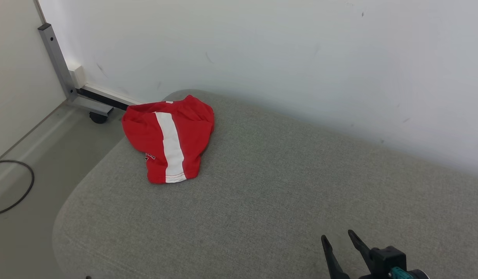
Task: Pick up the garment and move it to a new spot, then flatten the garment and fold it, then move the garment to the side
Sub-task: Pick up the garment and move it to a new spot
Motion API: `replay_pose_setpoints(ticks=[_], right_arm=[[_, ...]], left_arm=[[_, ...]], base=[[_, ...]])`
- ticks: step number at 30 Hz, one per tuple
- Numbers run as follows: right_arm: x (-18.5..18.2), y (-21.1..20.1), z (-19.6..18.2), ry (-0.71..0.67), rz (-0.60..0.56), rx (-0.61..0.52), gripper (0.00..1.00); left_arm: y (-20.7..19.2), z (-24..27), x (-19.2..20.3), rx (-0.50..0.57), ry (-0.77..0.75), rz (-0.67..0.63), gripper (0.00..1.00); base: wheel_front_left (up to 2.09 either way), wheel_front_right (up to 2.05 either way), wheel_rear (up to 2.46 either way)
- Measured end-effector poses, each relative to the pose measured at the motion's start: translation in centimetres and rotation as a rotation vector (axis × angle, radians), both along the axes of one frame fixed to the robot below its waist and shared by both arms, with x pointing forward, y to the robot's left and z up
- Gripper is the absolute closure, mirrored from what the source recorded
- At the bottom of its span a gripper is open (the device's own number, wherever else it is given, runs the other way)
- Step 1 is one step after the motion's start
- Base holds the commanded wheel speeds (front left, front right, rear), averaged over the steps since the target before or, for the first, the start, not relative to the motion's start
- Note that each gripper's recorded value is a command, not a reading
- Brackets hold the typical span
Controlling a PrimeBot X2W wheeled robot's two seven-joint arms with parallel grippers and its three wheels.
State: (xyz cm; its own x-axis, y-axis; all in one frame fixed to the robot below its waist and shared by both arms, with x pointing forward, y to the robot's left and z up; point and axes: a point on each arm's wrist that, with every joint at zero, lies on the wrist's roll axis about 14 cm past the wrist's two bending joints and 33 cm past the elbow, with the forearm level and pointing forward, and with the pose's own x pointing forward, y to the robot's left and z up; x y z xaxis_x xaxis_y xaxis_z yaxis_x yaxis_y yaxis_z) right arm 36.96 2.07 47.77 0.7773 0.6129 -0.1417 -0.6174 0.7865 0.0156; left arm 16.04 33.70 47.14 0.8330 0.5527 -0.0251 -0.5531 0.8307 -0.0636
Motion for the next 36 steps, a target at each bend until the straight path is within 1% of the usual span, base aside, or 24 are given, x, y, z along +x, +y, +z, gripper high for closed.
replay_pose_setpoints(ticks=[4,5,6,8,9,11,13,17,20,22,25,28,31,33,36], right_arm=[[-0.2,-0.8,-0.5,0.013,-0.016,-0.012,0.00],[-0.2,-0.8,-0.5,0.013,-0.016,-0.012,0.00],[-0.5,-1.1,-0.9,0.024,-0.018,-0.027,0.00],[-0.6,-0.9,-0.8,0.022,-0.007,-0.049,0.00],[-0.6,-0.9,-0.8,0.022,-0.007,-0.049,0.00],[-0.2,-0.5,-0.2,0.003,0.007,-0.066,0.00],[0.4,-0.3,0.4,-0.020,0.020,-0.088,0.00],[1.8,-0.8,1.3,-0.051,0.037,-0.131,0.00],[3.1,-1.7,1.9,-0.074,0.034,-0.156,0.00],[3.8,-2.7,1.8,-0.076,0.027,-0.184,0.00],[4.9,-5.0,1.5,-0.065,-0.017,-0.210,0.00],[5.5,-7.2,0.1,-0.021,-0.062,-0.234,0.00],[5.7,-9.1,-1.5,0.020,-0.094,-0.272,0.00],[5.9,-9.7,-2.3,0.042,-0.111,-0.269,0.00],[5.9,-10.2,-3.7,0.084,-0.121,-0.270,0.00]], left_arm=[[-0.1,0.4,2.2,-0.009,0.020,-0.062,0.00],[-0.1,0.4,2.2,-0.009,0.020,-0.062,0.00],[0.4,0.5,3.6,-0.058,0.025,-0.065,0.00],[1.2,1.2,5.0,-0.063,0.019,-0.073,0.00],[1.2,1.2,5.0,-0.063,0.019,-0.073,0.00],[1.8,2.7,7.2,-0.054,-0.005,-0.084,0.00],[2.4,3.7,9.7,-0.072,-0.021,-0.094,0.00],[4.6,5.7,13.8,-0.077,-0.035,-0.076,0.00],[5.5,6.2,17.3,-0.127,-0.027,-0.087,0.00],[6.2,5.9,19.4,-0.158,0.006,-0.084,0.00],[5.9,4.6,23.1,-0.190,0.091,-0.119,0.00],[5.2,2.9,26.8,-0.236,0.164,-0.141,0.00],[4.3,1.1,30.1,-0.258,0.215,-0.155,0.00],[3.5,-0.9,31.6,-0.275,0.268,-0.166,0.00],[2.5,-4.7,32.6,-0.310,0.366,-0.163,0.00]], base=[[0.00,0.00,0.00],[0.00,0.00,0.00],[0.00,0.00,0.00],[0.00,0.00,0.00],[0.00,0.00,0.00],[0.00,0.00,0.00],[0.00,0.00,0.00],[0.00,0.00,0.00],[0.00,0.00,0.00],[0.00,0.00,0.00],[0.00,0.00,0.00],[0.00,0.00,0.00],[0.00,0.00,0.00],[0.00,0.00,0.00],[0.00,0.00,0.00]])
